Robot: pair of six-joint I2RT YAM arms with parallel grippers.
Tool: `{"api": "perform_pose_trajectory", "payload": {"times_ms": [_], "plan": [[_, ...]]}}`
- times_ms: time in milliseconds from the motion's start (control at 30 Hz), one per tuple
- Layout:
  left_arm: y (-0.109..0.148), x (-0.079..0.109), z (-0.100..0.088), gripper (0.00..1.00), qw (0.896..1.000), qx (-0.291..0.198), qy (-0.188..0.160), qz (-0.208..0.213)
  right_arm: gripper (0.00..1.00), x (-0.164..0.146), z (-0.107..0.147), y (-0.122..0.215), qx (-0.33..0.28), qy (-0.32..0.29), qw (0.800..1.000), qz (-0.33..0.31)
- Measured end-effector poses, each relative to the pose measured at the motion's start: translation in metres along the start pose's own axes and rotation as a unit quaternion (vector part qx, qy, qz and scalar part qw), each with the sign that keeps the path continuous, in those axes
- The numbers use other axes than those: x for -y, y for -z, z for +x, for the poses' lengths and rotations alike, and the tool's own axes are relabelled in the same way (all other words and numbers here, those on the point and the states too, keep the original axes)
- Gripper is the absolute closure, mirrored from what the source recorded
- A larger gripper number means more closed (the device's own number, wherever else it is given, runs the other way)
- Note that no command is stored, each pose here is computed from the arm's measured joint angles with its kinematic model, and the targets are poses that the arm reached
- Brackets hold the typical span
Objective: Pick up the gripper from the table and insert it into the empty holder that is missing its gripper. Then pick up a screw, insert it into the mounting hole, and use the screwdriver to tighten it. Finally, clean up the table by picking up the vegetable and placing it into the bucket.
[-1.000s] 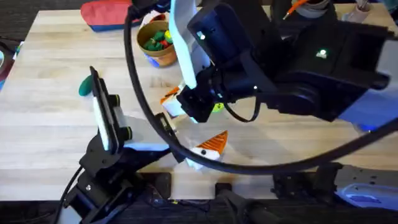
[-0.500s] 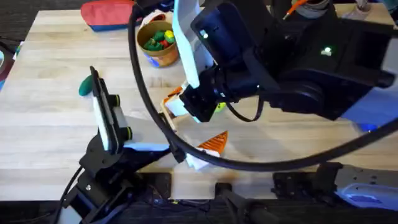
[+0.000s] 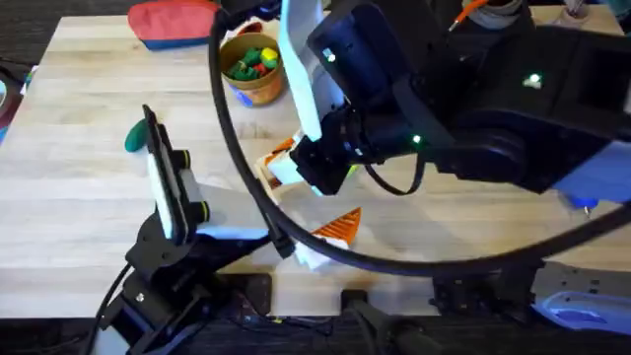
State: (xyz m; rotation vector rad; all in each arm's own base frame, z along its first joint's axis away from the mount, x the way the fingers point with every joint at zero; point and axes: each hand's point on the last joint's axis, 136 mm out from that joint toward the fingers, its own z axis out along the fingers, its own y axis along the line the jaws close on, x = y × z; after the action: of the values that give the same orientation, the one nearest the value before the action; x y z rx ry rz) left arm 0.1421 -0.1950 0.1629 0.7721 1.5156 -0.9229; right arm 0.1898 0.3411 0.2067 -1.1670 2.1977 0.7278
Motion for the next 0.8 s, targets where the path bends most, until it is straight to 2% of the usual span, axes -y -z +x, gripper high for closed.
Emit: {"api": "perform_pose_trajectory", "payload": {"times_ms": [267, 300, 333, 367, 467, 600, 700, 800], "plan": [[0.000, 0.000, 0.000, 0.013, 1.000, 0.000, 0.000, 0.000, 0.999, 0.000, 0.000, 0.000, 0.000, 0.000, 1.000, 0.001], [0.000, 0.000, 0.000, 0.013, 1.000, 0.000, 0.000, 0.000, 0.970, 0.000, 0.000, 0.000, 0.000, -0.002, 1.000, 0.001], [0.000, 0.000, 0.000, 0.013, 1.000, 0.000, 0.000, -0.001, 0.876, 0.000, 0.000, 0.000, 0.000, -0.002, 1.000, 0.001], [0.000, 0.000, 0.000, 0.013, 1.000, 0.000, 0.001, 0.000, 0.633, 0.000, 0.000, 0.001, 0.001, 0.000, 1.000, 0.001], [0.000, 0.000, 0.000, 0.013, 1.000, 0.000, 0.000, -0.001, 0.430, 0.001, -0.001, 0.002, 0.003, -0.002, 1.000, 0.004], [0.000, 0.000, 0.000, 0.013, 1.000, 0.000, -0.001, -0.001, 0.042, 0.011, -0.004, 0.012, 0.013, -0.007, 1.000, 0.019], [0.000, 0.000, 0.000, 0.012, 1.000, 0.000, -0.002, -0.001, 0.012, 0.017, -0.012, 0.033, 0.039, -0.013, 0.999, 0.028], [0.000, 0.000, 0.000, 0.012, 1.000, 0.001, -0.002, -0.001, 0.010, 0.029, -0.018, 0.069, 0.073, -0.025, 0.996, 0.046]]}}
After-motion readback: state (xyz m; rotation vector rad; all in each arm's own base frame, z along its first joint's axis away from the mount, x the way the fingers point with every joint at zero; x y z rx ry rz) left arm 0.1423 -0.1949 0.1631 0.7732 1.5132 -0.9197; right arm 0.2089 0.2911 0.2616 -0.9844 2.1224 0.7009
